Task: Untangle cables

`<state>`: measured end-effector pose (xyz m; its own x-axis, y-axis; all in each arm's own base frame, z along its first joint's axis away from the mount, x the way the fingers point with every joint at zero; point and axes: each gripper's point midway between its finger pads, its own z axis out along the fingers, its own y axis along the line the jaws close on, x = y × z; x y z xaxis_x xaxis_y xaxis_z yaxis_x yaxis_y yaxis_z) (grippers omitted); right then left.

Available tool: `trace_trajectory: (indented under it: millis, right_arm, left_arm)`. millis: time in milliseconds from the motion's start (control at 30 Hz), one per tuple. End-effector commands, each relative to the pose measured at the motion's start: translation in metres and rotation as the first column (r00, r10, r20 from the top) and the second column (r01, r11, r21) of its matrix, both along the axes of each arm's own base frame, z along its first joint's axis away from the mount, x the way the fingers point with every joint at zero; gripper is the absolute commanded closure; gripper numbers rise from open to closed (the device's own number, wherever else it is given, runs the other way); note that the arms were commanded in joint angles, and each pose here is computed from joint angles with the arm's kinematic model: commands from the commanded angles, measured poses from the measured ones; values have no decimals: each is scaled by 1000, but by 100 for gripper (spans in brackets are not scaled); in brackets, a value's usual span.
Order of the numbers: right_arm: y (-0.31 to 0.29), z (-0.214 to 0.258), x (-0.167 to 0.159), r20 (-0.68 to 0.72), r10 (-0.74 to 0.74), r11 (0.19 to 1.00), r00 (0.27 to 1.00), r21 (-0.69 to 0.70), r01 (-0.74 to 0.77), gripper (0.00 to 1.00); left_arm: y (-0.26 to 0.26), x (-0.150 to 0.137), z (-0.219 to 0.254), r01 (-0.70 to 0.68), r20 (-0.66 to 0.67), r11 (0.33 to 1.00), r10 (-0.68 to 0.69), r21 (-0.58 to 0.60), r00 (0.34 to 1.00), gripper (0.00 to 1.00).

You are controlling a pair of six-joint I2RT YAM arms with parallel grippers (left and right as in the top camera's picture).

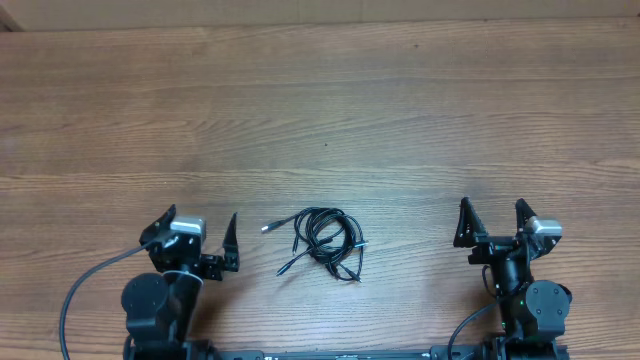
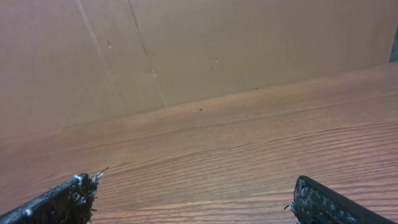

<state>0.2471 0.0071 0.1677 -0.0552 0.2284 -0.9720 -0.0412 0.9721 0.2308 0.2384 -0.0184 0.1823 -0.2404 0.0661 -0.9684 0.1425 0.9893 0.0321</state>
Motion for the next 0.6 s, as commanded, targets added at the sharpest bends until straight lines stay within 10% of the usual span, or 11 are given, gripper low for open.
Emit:
trace_trajectory:
  millis: [0, 567]
  right_arm:
    - [-3, -3, 1, -6, -16, 1000, 1000, -5, 16, 0]
    - [-3, -3, 1, -6, -16, 1000, 1000, -4, 16, 0]
  left_arm:
    - [2, 7, 28, -5, 2, 1000, 5, -12, 1000, 0]
    - [-1, 41, 65, 14, -281, 999, -25, -42, 959, 0]
